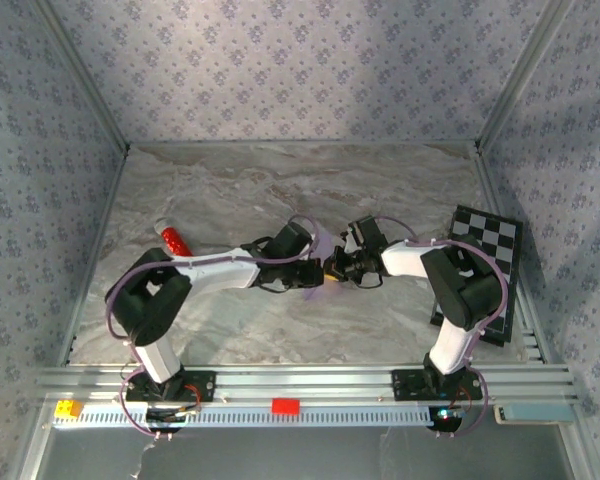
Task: Fold a paper plane with a square sheet of paper (pick it up from the middle)
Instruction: Fold the triangle a second time at the center of the table.
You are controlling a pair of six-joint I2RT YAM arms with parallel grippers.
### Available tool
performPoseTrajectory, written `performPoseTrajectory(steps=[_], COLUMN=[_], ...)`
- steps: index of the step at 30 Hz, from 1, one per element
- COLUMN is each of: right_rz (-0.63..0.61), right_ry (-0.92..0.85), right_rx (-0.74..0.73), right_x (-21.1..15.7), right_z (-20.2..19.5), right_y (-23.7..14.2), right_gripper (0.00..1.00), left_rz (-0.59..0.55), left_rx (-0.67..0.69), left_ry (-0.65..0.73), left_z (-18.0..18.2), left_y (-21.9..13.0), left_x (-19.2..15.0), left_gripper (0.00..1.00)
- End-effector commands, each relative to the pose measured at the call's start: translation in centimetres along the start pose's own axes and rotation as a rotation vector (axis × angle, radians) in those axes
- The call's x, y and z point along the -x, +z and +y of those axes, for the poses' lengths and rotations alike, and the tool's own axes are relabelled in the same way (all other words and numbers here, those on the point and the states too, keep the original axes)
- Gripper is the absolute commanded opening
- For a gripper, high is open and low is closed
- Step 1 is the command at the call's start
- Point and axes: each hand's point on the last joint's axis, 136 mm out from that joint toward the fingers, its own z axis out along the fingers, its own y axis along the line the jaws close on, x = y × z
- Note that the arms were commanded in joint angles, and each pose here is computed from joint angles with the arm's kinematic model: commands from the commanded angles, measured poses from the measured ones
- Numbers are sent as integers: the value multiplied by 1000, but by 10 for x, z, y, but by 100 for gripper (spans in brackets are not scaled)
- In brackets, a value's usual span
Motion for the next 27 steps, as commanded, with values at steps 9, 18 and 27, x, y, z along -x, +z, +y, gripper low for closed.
performPoseTrajectory(steps=[9, 18, 27], right_rz=[29, 32, 29], right_ry=[75, 81, 91], right_rx=[-115, -124, -129], right_x=[-13, -15, -14], right_z=[-35, -39, -45], right_y=[3, 2, 0], right_gripper=[0, 0, 0], left_rz=[31, 43, 49], left_rx=[24, 58, 79], left_ry=[-36, -68, -80], left_z=[6, 25, 34], left_y=[21, 25, 25], left_x=[-1, -17, -30], left_gripper=[4, 4, 4])
